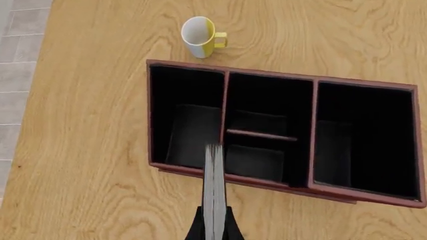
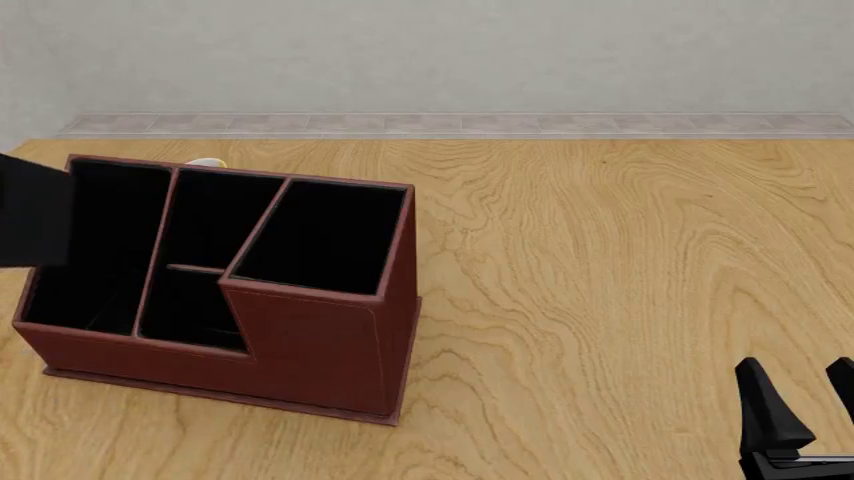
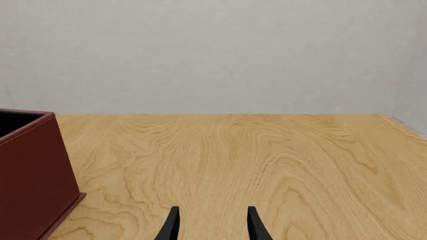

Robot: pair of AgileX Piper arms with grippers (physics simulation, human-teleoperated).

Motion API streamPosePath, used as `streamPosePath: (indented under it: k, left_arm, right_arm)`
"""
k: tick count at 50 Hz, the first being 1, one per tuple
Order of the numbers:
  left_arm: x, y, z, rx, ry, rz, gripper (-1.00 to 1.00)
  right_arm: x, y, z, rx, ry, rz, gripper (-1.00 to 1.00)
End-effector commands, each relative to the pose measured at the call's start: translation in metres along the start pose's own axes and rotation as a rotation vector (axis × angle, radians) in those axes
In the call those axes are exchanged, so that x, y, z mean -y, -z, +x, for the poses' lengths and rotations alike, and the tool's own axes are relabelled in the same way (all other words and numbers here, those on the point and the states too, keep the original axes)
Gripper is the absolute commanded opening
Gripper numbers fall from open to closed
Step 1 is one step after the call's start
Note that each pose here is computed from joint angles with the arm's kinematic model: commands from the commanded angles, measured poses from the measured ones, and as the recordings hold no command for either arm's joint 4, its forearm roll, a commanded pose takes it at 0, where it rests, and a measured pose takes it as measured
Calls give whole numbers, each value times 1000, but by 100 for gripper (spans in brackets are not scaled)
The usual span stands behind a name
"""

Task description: Pick up the book and place it in the left compartment of the caddy.

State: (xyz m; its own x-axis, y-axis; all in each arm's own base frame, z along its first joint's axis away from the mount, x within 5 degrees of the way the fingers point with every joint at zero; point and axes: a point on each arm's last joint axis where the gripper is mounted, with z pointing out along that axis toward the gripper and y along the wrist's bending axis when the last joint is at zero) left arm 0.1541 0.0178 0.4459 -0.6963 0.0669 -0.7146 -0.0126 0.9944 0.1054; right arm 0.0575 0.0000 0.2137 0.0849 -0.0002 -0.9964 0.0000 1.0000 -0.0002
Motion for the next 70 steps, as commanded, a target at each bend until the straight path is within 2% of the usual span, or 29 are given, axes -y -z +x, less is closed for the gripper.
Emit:
streamPosePath:
  k: [1,36,47,70]
  left_arm:
    - [-3,-9,-9,-18,-27,-6,-100]
    - [-11,-20,-26,-31,16,-23,-100]
    - [-19,-22,-30,-31,32,-49,-100]
    - [-15,-41,-34,-80,38,-22,-100]
  right_arm:
    - [0,0,0,1,0,0,100]
    - [0,0,0,1,0,0,100]
    - [0,0,0,1,0,0,100]
    - [0,0,0,1,0,0,100]
